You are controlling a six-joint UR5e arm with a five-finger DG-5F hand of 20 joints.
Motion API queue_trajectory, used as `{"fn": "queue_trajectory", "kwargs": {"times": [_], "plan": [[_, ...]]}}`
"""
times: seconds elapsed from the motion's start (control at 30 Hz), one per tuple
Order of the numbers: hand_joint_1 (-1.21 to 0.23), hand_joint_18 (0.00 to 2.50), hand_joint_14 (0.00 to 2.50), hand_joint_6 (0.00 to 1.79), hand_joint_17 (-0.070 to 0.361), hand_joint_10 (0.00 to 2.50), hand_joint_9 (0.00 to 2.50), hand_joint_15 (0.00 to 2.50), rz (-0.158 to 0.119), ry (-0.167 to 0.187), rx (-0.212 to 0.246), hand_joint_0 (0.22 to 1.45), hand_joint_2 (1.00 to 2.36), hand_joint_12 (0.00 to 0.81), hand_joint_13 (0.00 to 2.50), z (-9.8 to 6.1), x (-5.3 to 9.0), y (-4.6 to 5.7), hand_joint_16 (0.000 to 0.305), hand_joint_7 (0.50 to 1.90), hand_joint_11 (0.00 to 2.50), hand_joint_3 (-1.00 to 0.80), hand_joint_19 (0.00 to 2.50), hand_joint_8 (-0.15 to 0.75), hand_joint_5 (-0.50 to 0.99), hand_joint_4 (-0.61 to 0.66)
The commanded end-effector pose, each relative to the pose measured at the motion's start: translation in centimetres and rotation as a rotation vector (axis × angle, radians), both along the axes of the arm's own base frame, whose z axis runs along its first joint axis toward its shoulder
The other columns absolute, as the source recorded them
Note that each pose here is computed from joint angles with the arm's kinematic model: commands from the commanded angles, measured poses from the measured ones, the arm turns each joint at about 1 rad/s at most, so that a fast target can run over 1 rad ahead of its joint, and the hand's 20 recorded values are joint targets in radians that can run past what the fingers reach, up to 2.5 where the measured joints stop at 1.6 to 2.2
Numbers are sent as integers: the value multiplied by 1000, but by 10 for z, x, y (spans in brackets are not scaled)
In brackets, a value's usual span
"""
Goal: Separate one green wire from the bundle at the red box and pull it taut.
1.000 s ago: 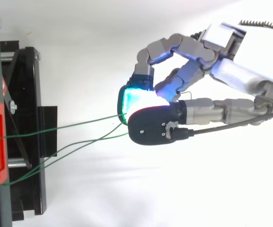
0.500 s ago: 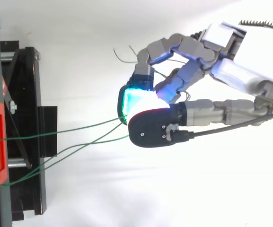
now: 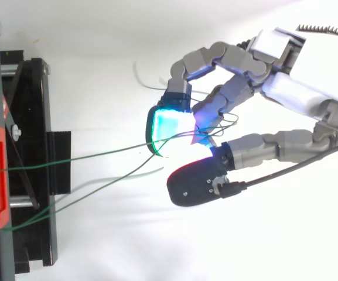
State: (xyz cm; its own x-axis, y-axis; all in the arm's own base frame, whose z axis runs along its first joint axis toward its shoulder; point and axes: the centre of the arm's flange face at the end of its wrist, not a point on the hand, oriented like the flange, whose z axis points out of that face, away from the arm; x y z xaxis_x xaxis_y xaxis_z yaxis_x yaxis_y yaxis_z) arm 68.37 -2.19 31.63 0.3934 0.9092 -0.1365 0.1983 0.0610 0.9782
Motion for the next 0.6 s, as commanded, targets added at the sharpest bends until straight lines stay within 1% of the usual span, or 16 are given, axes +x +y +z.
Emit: {"fn": "queue_trajectory", "kwargs": {"times": [0.0, 0.1, 0.13, 0.17, 0.27, 0.33, 0.43, 0.5, 0.53, 0.57], "plan": [[-917, 681, 29, 903, 126, 10, 1138, 839, 1, -1, 0, 547, 1000, 394, 854, 1, 0, 1, 56, 1043, 1442, -500, 755, 280, -186, 117], [-851, 706, 28, 902, 134, 8, 1155, 837, 0, -1, 0, 486, 1000, 410, 869, 1, 0, 0, 59, 1009, 1426, -500, 749, 296, -184, 123], [-784, 719, 28, 900, 138, 9, 1172, 835, 1, -1, 0, 465, 1000, 421, 885, 1, 0, 1, 61, 993, 1415, -500, 749, 301, -182, 133], [-734, 732, 27, 897, 140, 8, 1185, 835, 0, -1, 0, 455, 1000, 431, 896, 1, 0, 0, 62, 986, 1410, -500, 746, 312, -179, 138], [-680, 724, 27, 891, 136, 10, 1205, 836, 0, 2, 0, 478, 1000, 423, 907, -1, 0, 0, 60, 1007, 1412, -500, 762, 302, -176, 136], [-656, 706, 29, 888, 126, 10, 1207, 850, 0, -1, 0, 540, 1000, 404, 905, 1, 0, 0, 56, 1040, 1425, -498, 782, 275, -173, 121], [-696, 705, 29, 892, 120, 12, 1220, 849, 1, 2, 0, 604, 1010, 385, 907, -1, 0, 1, 53, 1070, 1451, -373, 792, 260, -170, 114], [-729, 714, 30, 897, 120, 10, 1229, 850, -2, -1, 0, 621, 1013, 385, 912, 1, 0, -1, 53, 1075, 1448, -322, 780, 262, -169, 101], [-748, 723, 29, 903, 119, 11, 1230, 853, -2, 2, -1, 629, 1016, 388, 920, -1, 0, 0, 53, 1097, 1456, -277, 772, 269, -169, 70], [-764, 725, 30, 905, 119, 11, 1232, 853, -2, -1, 0, 633, 1017, 386, 920, 1, 0, -1, 53, 1105, 1460, -253, 780, 259, -170, 49]]}}
